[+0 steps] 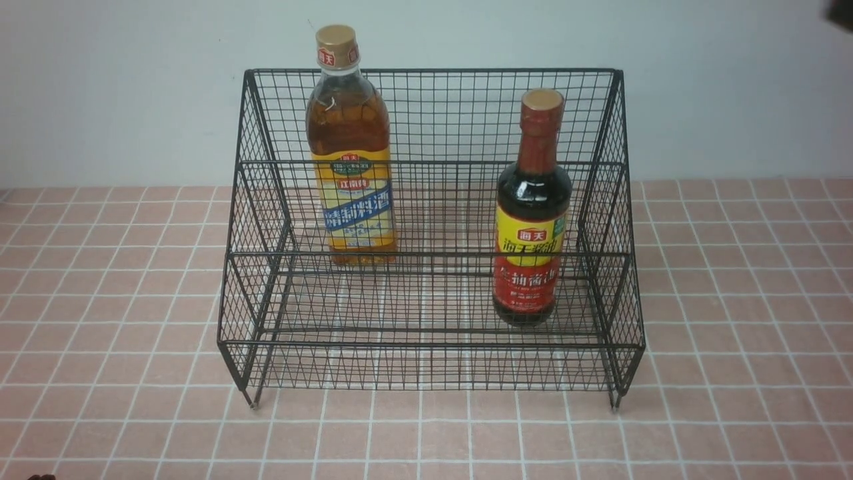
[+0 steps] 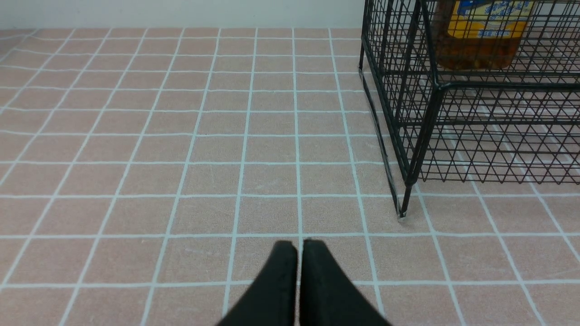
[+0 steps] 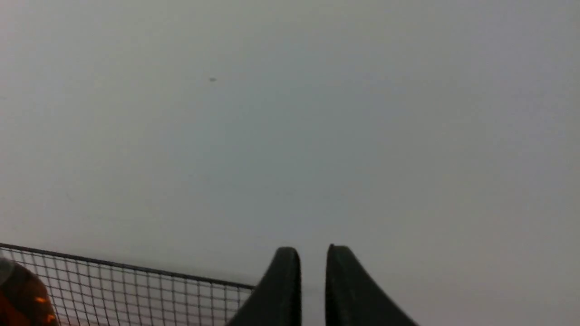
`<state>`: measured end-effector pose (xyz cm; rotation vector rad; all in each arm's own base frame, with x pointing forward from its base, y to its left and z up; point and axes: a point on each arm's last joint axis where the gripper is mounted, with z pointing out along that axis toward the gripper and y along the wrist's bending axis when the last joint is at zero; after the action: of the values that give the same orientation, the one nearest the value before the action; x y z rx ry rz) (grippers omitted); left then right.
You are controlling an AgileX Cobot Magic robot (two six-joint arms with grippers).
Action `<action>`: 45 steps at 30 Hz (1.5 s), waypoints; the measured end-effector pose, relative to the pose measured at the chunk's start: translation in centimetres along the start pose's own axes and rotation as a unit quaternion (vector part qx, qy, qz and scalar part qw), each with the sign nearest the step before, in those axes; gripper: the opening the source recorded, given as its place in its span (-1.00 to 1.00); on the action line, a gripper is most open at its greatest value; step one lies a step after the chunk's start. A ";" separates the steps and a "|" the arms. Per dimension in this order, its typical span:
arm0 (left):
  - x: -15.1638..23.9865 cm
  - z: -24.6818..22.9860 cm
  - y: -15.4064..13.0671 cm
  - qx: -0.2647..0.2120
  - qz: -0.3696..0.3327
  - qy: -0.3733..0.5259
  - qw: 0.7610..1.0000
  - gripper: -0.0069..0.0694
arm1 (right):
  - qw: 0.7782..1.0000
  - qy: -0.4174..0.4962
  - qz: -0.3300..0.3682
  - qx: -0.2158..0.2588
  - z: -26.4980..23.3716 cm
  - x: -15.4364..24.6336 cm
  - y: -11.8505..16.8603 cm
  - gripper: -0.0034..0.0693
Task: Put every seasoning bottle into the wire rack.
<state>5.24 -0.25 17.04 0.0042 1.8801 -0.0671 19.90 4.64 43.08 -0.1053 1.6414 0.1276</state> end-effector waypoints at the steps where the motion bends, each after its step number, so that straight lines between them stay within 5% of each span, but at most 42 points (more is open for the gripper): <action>1: 0.0 0.0 0.0 0.000 0.000 0.000 1.000 -0.83 | 1.000 0.016 0.007 0.009 -1.1 0.0 -0.3 -0.87; 5: 0.0 0.0 0.0 0.000 0.000 0.000 1.000 -0.83 | 0.997 0.071 0.015 0.006 -4.4 0.4 -0.6 -0.94; 13: 0.0 0.0 0.0 0.000 0.000 0.000 1.000 -0.83 | 0.990 0.079 -0.005 -0.116 -10.0 5.6 0.6 -0.94; 25: 0.0 0.0 0.0 -0.001 0.000 0.000 1.000 -0.83 | 0.989 -0.048 0.104 -0.091 -11.6 11.7 -0.5 -0.94; 39: 0.0 0.0 0.0 -0.001 0.000 0.000 1.000 -0.83 | 0.989 -0.056 0.106 -0.090 -11.6 11.8 -0.6 -0.94; 45: 0.0 0.0 0.0 -0.001 0.000 0.000 1.000 -0.83 | 0.995 -0.047 0.035 -0.080 -11.9 12.2 -0.7 -0.94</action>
<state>5.23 -0.24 17.04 0.0023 1.8809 -0.0657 7.32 2.29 31.81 -0.1631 1.5396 0.3135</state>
